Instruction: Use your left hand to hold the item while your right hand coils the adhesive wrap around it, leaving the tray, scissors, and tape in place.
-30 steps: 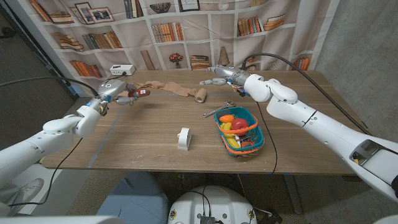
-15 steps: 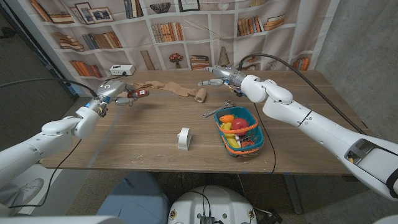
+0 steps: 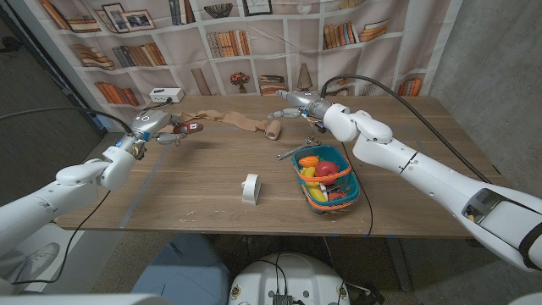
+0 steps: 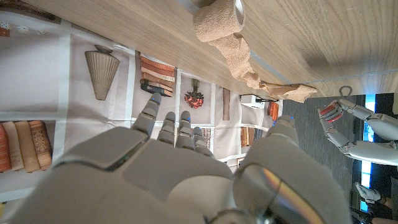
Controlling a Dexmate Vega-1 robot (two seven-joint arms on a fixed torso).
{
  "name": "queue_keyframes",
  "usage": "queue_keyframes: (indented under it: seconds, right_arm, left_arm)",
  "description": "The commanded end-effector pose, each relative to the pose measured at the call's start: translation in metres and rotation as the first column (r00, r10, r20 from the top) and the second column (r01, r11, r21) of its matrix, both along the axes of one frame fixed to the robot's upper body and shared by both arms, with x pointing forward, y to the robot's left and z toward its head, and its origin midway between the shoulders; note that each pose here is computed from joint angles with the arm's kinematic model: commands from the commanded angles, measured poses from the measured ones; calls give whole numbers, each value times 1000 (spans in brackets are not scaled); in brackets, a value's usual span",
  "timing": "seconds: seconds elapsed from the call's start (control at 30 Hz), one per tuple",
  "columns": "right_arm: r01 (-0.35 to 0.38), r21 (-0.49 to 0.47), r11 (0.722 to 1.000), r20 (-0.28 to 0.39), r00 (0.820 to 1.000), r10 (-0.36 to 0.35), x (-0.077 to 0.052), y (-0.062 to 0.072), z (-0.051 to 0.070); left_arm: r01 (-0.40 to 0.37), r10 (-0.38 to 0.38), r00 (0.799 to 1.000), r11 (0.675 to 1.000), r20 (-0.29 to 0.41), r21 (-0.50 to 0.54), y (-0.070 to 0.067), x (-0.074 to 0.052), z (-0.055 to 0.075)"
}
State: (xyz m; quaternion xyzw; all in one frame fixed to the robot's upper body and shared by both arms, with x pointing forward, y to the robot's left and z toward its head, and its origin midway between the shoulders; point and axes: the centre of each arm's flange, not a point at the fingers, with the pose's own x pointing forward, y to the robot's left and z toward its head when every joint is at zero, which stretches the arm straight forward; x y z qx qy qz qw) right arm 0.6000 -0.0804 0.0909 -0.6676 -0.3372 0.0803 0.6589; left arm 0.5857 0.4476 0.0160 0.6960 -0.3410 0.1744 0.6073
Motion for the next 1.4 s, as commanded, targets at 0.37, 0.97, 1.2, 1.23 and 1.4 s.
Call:
queue_keyframes:
  seconds: [0.37, 0.97, 1.2, 1.23, 1.4]
  right_arm:
    - [20, 2, 1000, 35, 999, -20, 6, 17, -3]
    - [32, -23, 999, 32, 999, -31, 9, 35, 1]
    - [31, -26, 999, 31, 999, -30, 11, 38, 1]
    - [31, -24, 999, 31, 999, -30, 12, 38, 2]
    - [40, -21, 999, 32, 999, -40, 15, 40, 3]
  left_arm:
    - [11, -11, 1000, 1000, 4, -5, 2, 0, -2]
    - [15, -15, 1000, 1000, -9, -11, 4, 0, -9]
    - [20, -20, 1000, 1000, -15, -22, 3, 3, -12]
    - [22, -22, 1000, 999, -16, -24, 2, 3, -13]
    - [23, -24, 1000, 999, -15, -29, 1, 4, -13]
